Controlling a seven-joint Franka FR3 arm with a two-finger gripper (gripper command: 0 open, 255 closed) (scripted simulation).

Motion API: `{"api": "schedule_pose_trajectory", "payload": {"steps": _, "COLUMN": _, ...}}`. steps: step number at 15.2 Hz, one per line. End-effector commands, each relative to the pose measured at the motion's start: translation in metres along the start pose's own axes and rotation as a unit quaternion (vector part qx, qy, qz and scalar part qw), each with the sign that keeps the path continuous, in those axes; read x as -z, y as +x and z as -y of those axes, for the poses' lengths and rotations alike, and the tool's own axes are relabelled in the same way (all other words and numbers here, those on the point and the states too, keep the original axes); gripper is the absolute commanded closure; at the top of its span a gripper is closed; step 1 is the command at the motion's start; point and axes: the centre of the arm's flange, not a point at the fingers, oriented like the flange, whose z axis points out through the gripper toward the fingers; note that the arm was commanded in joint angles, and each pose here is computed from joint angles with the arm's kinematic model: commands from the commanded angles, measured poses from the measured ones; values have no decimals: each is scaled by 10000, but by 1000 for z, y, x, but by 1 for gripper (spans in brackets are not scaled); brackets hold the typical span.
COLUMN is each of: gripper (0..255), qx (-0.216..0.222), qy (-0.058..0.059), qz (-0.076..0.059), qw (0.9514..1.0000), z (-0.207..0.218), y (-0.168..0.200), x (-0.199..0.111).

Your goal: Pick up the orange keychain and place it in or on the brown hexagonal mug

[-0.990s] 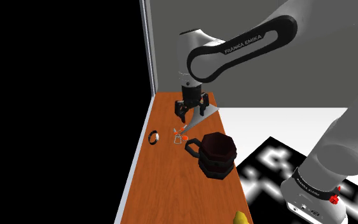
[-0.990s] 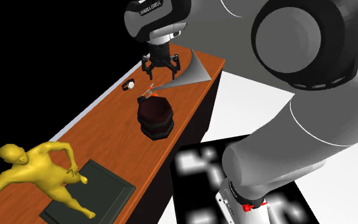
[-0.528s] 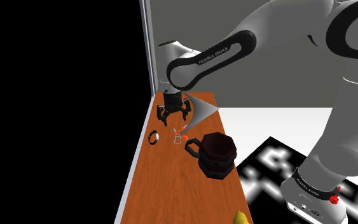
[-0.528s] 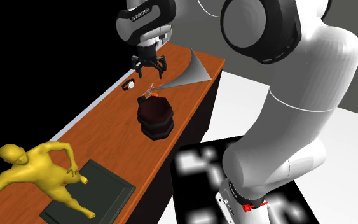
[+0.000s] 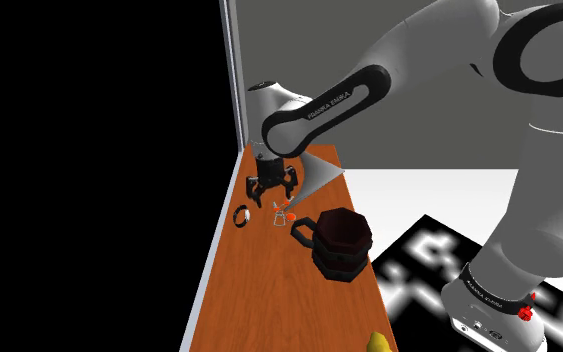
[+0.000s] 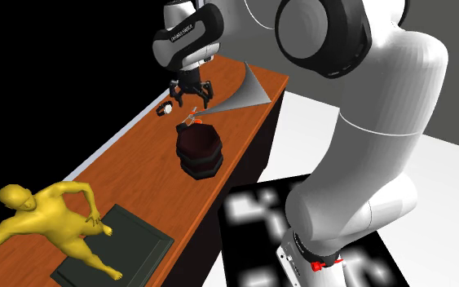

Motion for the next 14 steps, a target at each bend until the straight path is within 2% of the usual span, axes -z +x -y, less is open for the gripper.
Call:
{"api": "schedule_pose_trajectory", "payload": {"steps": 1, "gripper": 0, "qx": 0, "qy": 2, "qz": -2, "qw": 10000, "z": 0, "y": 1, "x": -5}}
{"api": "schedule_pose_trajectory", "payload": {"steps": 7, "gripper": 0, "qx": 0, "qy": 2, "qz": -2, "qw": 10000, "z": 0, "y": 1, "x": -4}}
{"api": "schedule_pose_trajectory", "payload": {"steps": 8, "gripper": 255, "qx": 0, "qy": 2, "qz": -2, "qw": 10000, "z": 0, "y": 1, "x": -4}}
{"api": "schedule_pose_trajectory", "payload": {"steps": 14, "gripper": 255, "qx": 0, "qy": 2, "qz": -3, "qw": 10000, "z": 2, "y": 1, "x": -3}}
